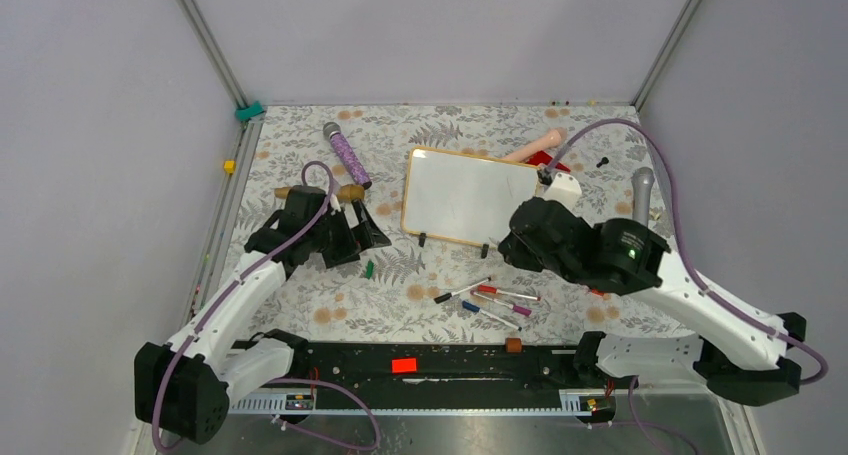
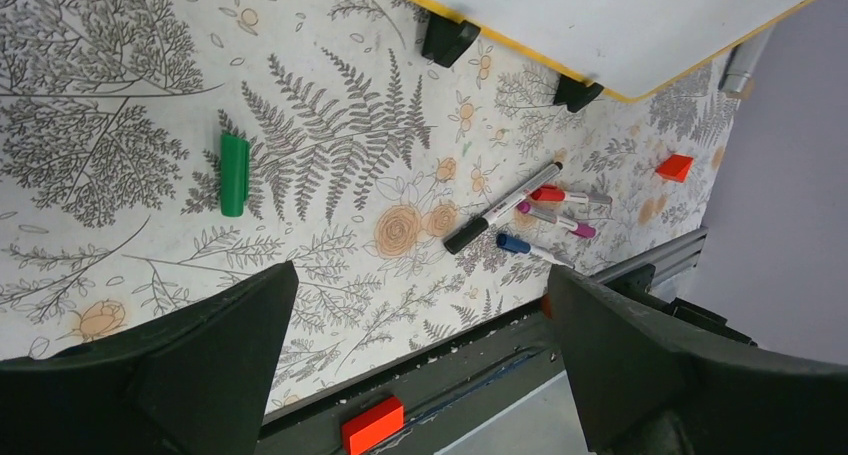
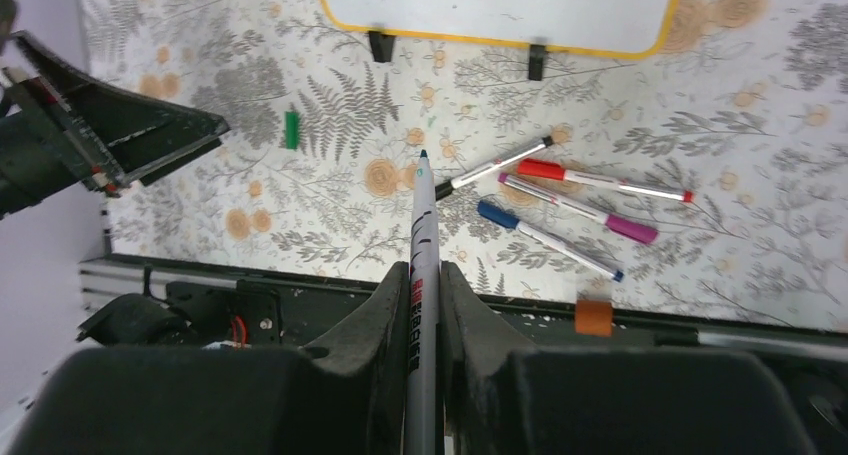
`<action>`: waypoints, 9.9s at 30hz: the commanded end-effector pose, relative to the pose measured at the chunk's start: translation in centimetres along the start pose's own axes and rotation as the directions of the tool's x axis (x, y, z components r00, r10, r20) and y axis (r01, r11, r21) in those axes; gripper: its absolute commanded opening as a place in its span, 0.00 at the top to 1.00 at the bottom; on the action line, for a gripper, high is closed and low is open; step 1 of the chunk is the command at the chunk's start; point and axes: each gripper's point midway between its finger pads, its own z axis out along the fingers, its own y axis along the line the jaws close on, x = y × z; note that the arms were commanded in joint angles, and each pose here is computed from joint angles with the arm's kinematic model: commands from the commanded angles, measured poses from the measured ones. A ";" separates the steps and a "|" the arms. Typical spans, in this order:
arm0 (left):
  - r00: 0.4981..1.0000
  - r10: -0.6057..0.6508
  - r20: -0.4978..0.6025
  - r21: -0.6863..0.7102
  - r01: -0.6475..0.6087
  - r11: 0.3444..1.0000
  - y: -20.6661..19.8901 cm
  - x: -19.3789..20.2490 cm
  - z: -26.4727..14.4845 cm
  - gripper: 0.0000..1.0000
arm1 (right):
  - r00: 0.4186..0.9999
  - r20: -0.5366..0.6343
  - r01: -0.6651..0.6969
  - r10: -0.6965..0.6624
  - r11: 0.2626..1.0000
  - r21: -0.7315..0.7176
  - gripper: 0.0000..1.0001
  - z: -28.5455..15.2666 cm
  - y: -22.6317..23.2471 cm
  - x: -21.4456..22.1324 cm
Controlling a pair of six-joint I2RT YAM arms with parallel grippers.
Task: Write a sentence on the whiteboard
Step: Adjust the whiteboard at the center of the board, then hold the whiteboard on the whiteboard stand.
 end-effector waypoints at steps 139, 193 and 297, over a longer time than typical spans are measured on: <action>0.704 0.497 0.508 0.094 -0.619 0.780 -9.4 -8.9 -6.6 0.01 | 0.994 0.038 0.072 -0.104 0.864 0.499 1.00 4.2 -12.0 -9.0; 0.929 0.350 0.124 0.590 -0.352 0.726 -10.0 -1.2 -2.7 0.01 | 0.990 0.062 0.100 -0.130 0.931 0.352 1.00 4.9 -9.0 -10.0; 0.961 0.278 0.016 0.405 -0.260 0.877 0.2 -6.9 9.2 0.30 | 0.990 0.053 0.132 -0.134 0.991 0.030 1.00 6.1 -0.8 -12.1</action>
